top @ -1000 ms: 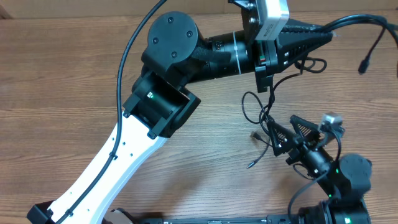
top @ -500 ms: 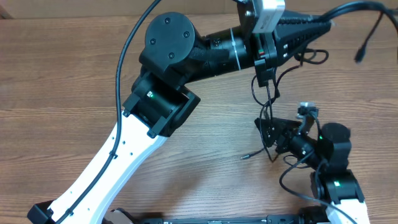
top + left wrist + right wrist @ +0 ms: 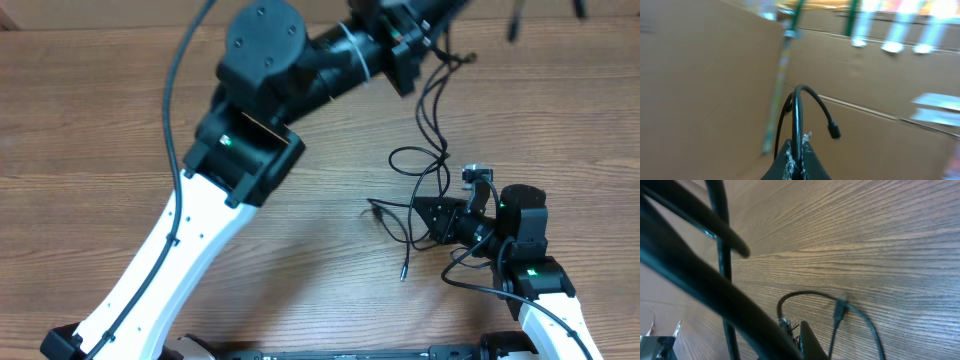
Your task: Untangle cables
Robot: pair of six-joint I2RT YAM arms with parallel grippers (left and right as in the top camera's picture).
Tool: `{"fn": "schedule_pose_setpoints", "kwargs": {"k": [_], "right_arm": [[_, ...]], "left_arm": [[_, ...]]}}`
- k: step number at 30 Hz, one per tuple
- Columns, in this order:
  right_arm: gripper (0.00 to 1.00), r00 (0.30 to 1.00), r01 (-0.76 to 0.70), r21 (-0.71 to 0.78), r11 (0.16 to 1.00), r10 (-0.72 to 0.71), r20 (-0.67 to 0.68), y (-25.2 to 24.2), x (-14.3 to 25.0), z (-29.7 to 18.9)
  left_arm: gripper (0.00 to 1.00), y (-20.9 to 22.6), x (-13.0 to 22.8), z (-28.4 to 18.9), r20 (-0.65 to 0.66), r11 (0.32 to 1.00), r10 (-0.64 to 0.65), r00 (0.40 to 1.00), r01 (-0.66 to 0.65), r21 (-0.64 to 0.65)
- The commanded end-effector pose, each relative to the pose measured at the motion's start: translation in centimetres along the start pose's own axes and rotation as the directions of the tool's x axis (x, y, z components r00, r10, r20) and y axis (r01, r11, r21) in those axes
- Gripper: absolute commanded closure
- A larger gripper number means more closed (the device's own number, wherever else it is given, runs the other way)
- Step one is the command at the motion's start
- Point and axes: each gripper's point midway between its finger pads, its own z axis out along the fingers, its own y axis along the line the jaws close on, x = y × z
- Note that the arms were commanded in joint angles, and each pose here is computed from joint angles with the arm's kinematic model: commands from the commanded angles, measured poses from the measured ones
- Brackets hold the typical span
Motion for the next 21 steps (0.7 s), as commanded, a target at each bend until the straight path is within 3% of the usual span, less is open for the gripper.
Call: {"fn": "schedule_pose_setpoints", "kwargs": {"k": [1, 11, 16, 21], "right_arm": [[0.96, 1.0, 0.027, 0.022, 0.999, -0.027, 0.004, -0.3, -0.1, 0.0], [0.96, 1.0, 0.019, 0.063, 0.998, -0.02, 0.011, -1.1, -0.2, -0.1], [0.93, 1.0, 0.017, 0.063, 0.998, -0.017, 0.008, -1.1, -0.1, -0.1], [0.92, 1.0, 0.011, 0.067, 0.998, -0.011, 0.001, -1.2, 0.1, -0.1]], "left_arm": [[0.96, 5.3, -2.4, -1.7, 0.057, 0.985, 0.04, 0.998, -0.03, -0.168], [0.96, 13.7, -2.1, -6.2, -0.005, 0.923, 0.01, 1.0, -0.011, -0.385], [0.96, 17.4, -1.0, -8.6, -0.042, 0.851, -0.027, 0.999, 0.002, -0.525], [0.96, 20.9, 0.6, -11.8, -0.081, 0.737, -0.089, 0.993, 0.011, -0.676]]}}
